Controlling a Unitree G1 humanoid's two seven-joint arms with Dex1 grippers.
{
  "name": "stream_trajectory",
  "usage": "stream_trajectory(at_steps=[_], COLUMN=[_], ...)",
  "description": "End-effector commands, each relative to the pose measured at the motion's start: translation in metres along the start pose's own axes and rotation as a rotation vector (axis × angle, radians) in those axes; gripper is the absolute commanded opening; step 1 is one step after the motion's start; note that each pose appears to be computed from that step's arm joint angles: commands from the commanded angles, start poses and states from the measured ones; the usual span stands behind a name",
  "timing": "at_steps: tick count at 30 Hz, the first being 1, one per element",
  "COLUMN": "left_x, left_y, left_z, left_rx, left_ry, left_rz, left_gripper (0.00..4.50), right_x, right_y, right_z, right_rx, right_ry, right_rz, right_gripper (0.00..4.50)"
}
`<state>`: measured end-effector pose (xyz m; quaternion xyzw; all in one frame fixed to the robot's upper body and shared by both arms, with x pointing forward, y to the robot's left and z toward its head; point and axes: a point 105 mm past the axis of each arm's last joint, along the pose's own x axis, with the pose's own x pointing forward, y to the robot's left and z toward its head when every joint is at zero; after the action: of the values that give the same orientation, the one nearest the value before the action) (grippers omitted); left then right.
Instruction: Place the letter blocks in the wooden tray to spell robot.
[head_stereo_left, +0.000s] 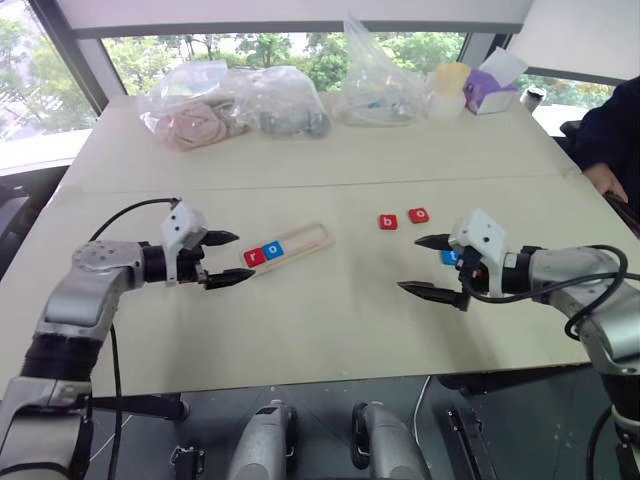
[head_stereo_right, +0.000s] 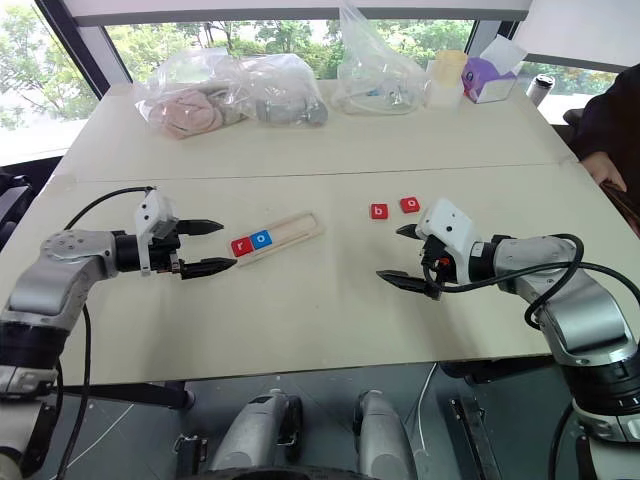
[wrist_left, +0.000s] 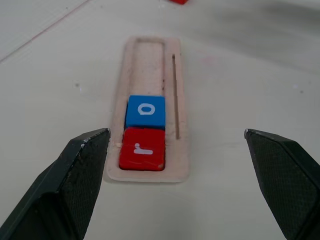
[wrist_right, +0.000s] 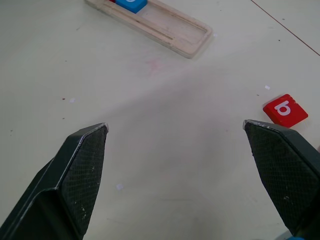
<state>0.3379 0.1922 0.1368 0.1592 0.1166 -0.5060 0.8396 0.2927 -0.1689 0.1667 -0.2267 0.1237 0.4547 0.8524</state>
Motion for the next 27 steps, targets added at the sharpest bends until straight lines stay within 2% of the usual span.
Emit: stream_trajectory(at_steps=[1,14,27], left_x=[0.005,0.029,0.040], left_y=[0.006,0.029,0.023], left_z=[-0.002,-0.010,-0.026], left_rx=[0.048,0.091,0.067], left_ry=[0.014,0.044,0.087], left_rz=[-0.045,-0.053,-0.079], left_gripper=[4.50,4.50,4.50], right_x=[-0.004,-0.009,-0.009], right_y=[0.004,0.015,0.015], right_z=[0.011,0.008,0.008], right_rx=[-0.032,-0.016,-0.021], right_ry=[-0.034,-0.017,-0.009], right_rz=[-0.014,-0.043,-0.052], right_gripper=[4.46,4.46,4.46])
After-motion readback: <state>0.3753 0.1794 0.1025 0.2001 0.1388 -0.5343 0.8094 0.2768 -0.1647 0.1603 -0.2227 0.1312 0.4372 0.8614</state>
